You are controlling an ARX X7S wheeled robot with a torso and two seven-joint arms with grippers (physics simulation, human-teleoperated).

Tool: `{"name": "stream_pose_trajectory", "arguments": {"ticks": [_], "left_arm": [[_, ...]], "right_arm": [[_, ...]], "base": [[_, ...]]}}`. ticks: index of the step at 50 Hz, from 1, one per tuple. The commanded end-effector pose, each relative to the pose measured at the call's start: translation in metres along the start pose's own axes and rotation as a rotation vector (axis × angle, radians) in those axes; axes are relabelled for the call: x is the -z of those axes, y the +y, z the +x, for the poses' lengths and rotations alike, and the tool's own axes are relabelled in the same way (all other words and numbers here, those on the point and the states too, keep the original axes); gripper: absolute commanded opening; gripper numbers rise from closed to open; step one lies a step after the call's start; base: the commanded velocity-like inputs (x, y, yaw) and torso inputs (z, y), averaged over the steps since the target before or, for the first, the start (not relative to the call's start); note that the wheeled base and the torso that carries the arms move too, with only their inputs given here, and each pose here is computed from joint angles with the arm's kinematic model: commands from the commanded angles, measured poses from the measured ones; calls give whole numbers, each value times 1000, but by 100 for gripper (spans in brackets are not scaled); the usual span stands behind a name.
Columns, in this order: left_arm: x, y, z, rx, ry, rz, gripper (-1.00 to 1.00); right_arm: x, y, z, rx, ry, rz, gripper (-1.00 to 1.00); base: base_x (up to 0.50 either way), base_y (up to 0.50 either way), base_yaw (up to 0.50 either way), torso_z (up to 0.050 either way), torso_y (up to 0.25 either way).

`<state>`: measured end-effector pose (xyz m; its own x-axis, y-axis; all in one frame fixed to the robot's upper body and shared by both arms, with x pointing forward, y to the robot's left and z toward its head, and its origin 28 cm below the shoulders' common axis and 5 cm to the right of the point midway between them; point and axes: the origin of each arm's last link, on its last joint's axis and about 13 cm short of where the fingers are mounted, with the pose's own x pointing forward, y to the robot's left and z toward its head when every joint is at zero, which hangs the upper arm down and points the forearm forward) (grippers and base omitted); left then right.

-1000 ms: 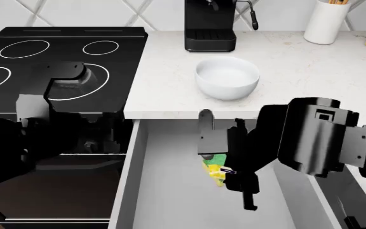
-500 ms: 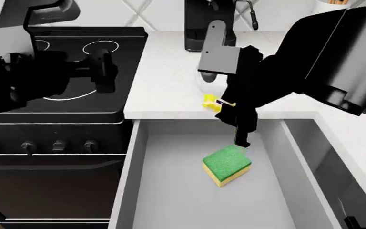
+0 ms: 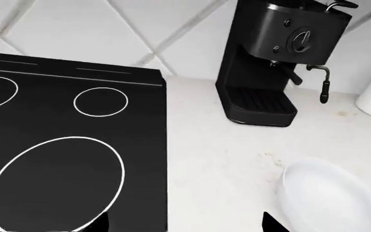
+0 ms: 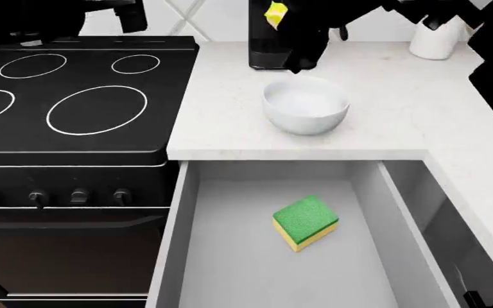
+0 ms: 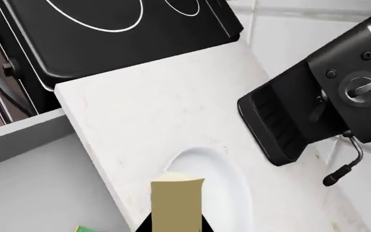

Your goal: Place the bar in the bowl and close the drawer.

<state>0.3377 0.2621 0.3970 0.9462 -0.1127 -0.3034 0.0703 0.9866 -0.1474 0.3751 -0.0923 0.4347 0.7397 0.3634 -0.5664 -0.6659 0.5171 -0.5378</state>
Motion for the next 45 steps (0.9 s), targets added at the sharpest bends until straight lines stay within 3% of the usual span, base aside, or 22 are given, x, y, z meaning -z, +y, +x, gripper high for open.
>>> {"name": "stream_pose_trajectory", "arguments": {"ticks": [1,7,14,26,45], "left_arm": [[-26,2,24,-95,-63,10,100],[-32,1,38,-124,-79,3,100],[-29,-1,43,-171,-84,-1,100],[-35,-1,39,-188,-97,8,100],[-47,-7,29,-189,-122,50,100]], "right_arm": [[2,-12,5,167,20,174,-100],[10,-8,9,202,37,301,-100],[14,-4,14,258,24,372,-100],[12,-5,10,298,15,412,-100],[0,-10,-13,328,-11,420,-100]], "base": [[0,0,0,0,0],[0,0,0,0,0],[0,0,0,0,0],[0,0,0,0,-11],[-1,0,0,0,-247]]}}
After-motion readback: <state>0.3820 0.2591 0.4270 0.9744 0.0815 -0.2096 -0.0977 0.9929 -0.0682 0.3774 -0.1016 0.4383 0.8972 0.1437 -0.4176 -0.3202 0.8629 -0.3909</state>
